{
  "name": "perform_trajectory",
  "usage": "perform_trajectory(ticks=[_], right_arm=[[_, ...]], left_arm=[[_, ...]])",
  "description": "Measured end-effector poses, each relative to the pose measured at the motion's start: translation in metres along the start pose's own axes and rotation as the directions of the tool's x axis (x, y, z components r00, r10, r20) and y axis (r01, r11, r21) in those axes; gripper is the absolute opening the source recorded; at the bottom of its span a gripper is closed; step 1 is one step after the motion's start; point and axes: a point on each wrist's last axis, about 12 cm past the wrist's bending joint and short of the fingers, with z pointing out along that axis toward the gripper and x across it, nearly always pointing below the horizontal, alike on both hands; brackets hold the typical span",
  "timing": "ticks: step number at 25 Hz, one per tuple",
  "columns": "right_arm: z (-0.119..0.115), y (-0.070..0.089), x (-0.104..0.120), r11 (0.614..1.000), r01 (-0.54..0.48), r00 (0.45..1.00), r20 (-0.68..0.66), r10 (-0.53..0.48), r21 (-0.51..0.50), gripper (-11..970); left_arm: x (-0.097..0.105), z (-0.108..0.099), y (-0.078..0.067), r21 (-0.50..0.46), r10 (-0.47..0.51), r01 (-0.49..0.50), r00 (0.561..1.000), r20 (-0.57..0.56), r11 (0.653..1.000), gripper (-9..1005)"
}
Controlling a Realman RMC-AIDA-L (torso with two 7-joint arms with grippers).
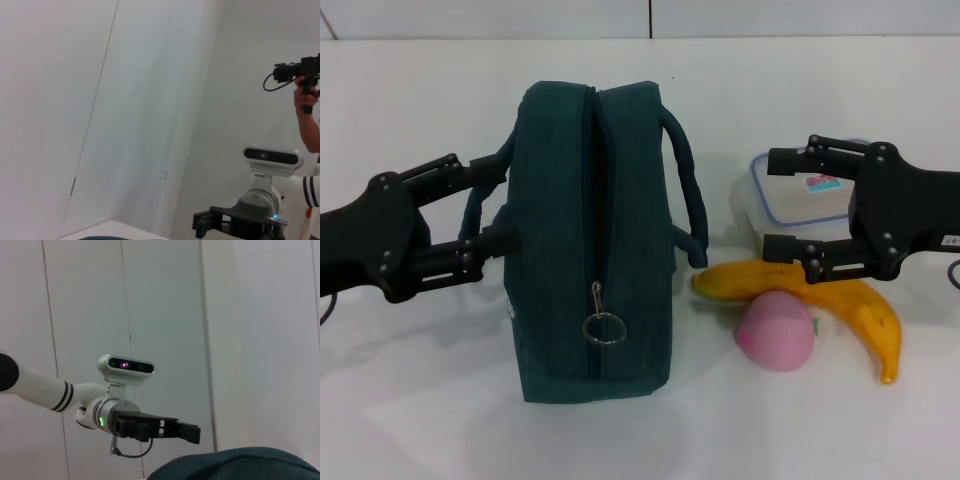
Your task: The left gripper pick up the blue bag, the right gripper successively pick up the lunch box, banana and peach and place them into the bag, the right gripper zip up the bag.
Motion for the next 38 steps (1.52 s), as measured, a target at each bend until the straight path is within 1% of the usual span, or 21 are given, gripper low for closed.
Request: perform_trajectory(ticks=[14, 17, 20, 23, 25, 27, 30, 31, 33, 35, 38], right_arm=[[0.001, 0.0, 0.001, 1.0, -0.004, 1.0, 0.0, 0.004, 0.003, 884], [0.001, 0.0, 0.001, 1.0, -0.004, 1.0, 0.0, 0.004, 0.003, 884], [0.001, -0.001, 0.001, 1.0, -0.004, 1.0, 0.0, 0.004, 0.004, 884], [0.0, 0.0, 0.003, 1.0, -0.002, 1.0, 0.002, 0.002, 0.006, 883], [-0.001, 0.001, 0.004, 1.0, -0.003, 1.0, 0.002, 0.003, 0.01, 883], [-0.002, 0.002, 0.005, 1.0, -0.005, 1.0, 0.002, 0.005, 0.014, 883], [-0.004, 0.003, 0.006, 1.0, -0.005, 1.0, 0.004, 0.005, 0.022, 883], [-0.005, 0.003, 0.007, 1.0, -0.005, 1.0, 0.004, 0.005, 0.023, 883], [-0.006, 0.004, 0.007, 1.0, -0.005, 1.0, 0.006, 0.005, 0.023, 883], [-0.006, 0.004, 0.008, 1.0, -0.004, 1.0, 0.008, 0.003, 0.024, 883], [-0.006, 0.005, 0.009, 1.0, 0.001, 1.0, 0.013, -0.002, 0.025, 883]], left_arm=[[-0.001, 0.003, 0.002, 0.006, -0.007, 0.007, 1.0, -0.001, 1.0, 829], [-0.015, 0.008, 0.01, 0.029, -0.078, 0.079, 0.997, -0.024, 0.996, 829], [-0.037, 0.012, 0.021, 0.027, -0.202, 0.204, 0.976, -0.077, 0.979, 829], [-0.058, 0.016, 0.03, -0.003, -0.287, 0.289, 0.95, -0.125, 0.957, 830], [-0.068, 0.019, 0.033, -0.04, -0.339, 0.337, 0.926, -0.168, 0.941, 830], [-0.076, 0.023, 0.038, -0.118, -0.421, 0.405, 0.877, -0.23, 0.907, 830], [-0.082, 0.027, 0.042, -0.212, -0.506, 0.461, 0.815, -0.282, 0.862, 830], [-0.083, 0.029, 0.043, -0.254, -0.544, 0.484, 0.784, -0.299, 0.837, 830], [-0.084, 0.031, 0.045, -0.308, -0.59, 0.508, 0.741, -0.32, 0.805, 830], [-0.086, 0.033, 0.047, -0.35, -0.617, 0.514, 0.712, -0.337, 0.784, 830], [-0.091, 0.038, 0.049, -0.381, -0.633, 0.512, 0.692, -0.348, 0.77, 829]])
